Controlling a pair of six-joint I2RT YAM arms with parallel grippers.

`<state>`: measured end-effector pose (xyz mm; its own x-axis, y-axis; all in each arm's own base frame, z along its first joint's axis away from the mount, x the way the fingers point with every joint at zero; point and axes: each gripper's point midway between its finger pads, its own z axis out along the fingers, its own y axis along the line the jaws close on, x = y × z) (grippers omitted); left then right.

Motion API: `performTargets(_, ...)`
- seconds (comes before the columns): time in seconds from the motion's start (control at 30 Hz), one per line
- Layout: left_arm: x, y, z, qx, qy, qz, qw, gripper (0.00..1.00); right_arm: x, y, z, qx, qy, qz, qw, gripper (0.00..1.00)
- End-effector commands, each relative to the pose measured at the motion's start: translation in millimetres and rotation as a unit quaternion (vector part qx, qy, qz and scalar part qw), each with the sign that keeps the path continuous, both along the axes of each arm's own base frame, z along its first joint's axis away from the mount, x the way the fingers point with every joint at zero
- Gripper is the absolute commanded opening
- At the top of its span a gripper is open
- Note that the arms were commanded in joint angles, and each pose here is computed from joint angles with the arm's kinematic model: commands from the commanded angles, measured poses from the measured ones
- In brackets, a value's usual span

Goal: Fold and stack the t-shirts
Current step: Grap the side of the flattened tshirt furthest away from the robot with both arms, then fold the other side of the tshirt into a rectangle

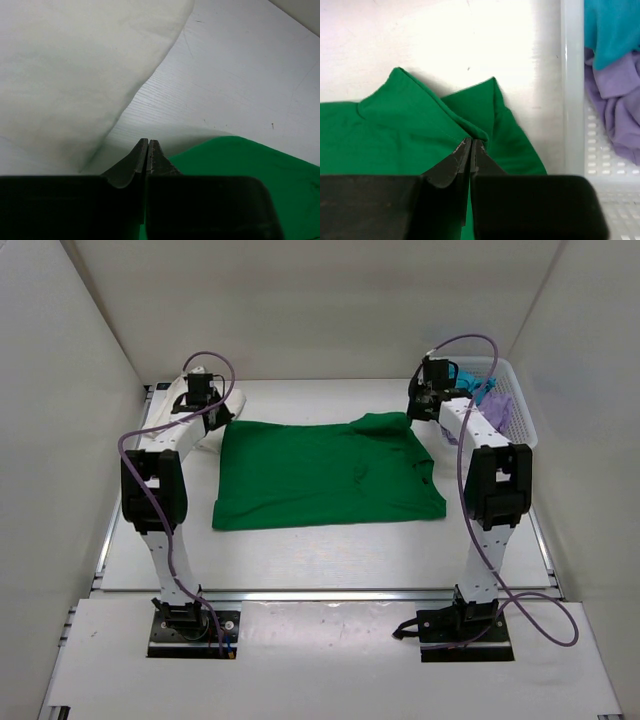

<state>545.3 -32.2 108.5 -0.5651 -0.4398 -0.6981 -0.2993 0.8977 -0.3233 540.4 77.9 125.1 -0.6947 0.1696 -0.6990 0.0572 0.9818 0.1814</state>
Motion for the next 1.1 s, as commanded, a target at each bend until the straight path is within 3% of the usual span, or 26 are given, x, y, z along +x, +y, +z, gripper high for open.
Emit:
performTargets(0.0, -4.8, 8.4, 34.4, -0.006, -0.034, 0.005, 0.999, 0.00, -13.1, -11.5, 28.3, -0.020, -0.020, -0.008, 1.000, 0.00)
performTargets(0.27, -23.7, 16.8, 38.1, -0.008, -0.031, 0.011, 0.999, 0.00, -81.8, -27.4, 15.2, 0.003, -0.009, -0.032, 0.999, 0.00)
performTargets(0.63, -66.5, 33.6, 50.7, -0.023, -0.046, 0.028, 0.998, 0.00, -129.6, -31.5, 17.7, -0.002, -0.016, -0.065, 0.998, 0.00)
performTargets(0.87, -89.4, 30.7, 31.1, -0.024, -0.023, 0.026, 0.999, 0.00, -165.0, -35.9, 16.3, -0.003, -0.016, -0.085, 0.996, 0.01)
performTargets(1.07, -109.8, 34.5, 15.6, -0.025, -0.011, 0.032, 0.999, 0.00, -197.4, -45.5, -16.8, 0.015, 0.029, -0.106, 0.994, 0.00)
